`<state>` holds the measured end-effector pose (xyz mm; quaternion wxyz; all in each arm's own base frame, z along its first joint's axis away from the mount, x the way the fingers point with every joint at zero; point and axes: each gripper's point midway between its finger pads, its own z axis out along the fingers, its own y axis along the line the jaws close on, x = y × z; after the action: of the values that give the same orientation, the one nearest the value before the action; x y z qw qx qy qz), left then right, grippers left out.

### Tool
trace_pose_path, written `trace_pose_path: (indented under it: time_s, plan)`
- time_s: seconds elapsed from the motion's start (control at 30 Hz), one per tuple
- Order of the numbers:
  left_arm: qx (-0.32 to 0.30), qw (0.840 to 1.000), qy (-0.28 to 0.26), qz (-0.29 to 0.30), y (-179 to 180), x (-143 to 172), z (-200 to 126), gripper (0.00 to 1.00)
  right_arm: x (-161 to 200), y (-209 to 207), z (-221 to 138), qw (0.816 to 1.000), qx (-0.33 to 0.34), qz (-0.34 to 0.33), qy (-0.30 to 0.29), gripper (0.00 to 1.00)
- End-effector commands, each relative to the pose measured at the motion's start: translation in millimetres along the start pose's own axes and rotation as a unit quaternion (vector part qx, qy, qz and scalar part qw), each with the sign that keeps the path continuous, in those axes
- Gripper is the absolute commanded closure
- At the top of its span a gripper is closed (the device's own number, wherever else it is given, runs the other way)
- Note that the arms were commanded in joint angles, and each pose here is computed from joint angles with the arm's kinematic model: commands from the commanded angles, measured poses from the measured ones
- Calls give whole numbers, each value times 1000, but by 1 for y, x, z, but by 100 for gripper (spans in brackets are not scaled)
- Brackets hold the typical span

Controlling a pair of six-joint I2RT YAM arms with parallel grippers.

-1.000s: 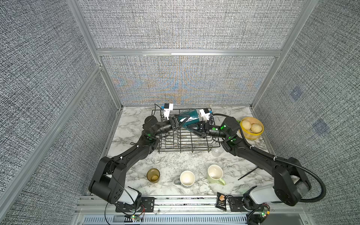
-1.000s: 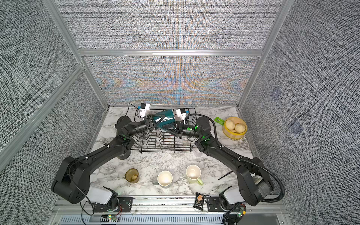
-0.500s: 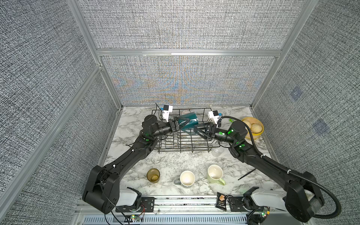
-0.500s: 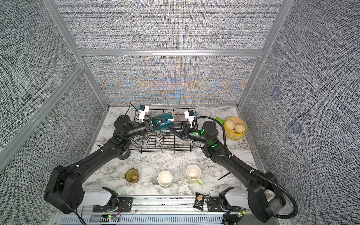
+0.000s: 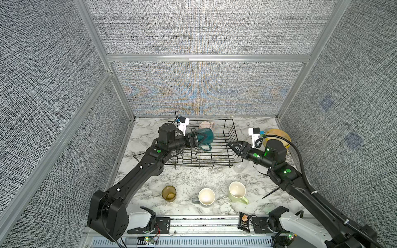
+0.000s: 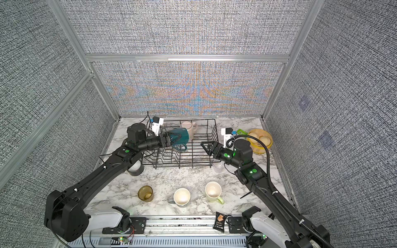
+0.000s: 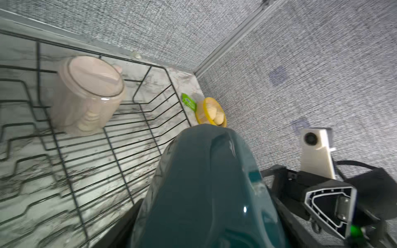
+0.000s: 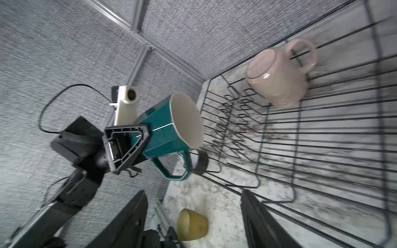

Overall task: Load cups into a dish rack
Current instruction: Place the cup on the dish rack.

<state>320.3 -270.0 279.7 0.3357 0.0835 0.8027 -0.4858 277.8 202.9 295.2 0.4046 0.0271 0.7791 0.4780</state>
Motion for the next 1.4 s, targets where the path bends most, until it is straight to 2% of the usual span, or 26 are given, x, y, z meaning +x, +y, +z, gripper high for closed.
trace_pose_path:
  time_s: [0.0,0.1,0.23,0.37,0.57,0.67,0.8,0.9,1.07,1.23,1.37]
  plan:
    - [-45,999,4,29,12,2,4,51,3,-53,-19,987,145,-74,-5,31]
    - [-68,996,28,55,12,10,13,51,1,-69,-29,978,186,-97,-12,31]
    - [-106,987,72,95,18,20,25,51,2,-78,-33,974,200,-101,-15,31]
    - [-178,966,117,146,30,20,29,52,-2,-76,-33,976,193,-98,-20,31]
    - [-165,940,177,239,29,24,50,52,-15,-65,-34,973,195,-119,-17,31]
    - [-154,923,196,294,31,23,58,52,-21,-61,-34,973,194,-126,-20,31]
    - [-214,882,230,351,60,14,66,52,-23,-60,-37,973,193,-121,-30,31]
    - [-227,859,269,372,76,16,78,52,-23,-59,-39,973,193,-124,-31,31]
    - [-205,838,337,376,90,31,100,52,-25,-61,-47,970,204,-127,-40,31]
    - [-187,827,348,399,99,35,118,50,-27,-64,-50,966,216,-134,-44,31]
    - [-189,812,352,425,111,37,129,49,-31,-62,-46,967,210,-138,-44,31]
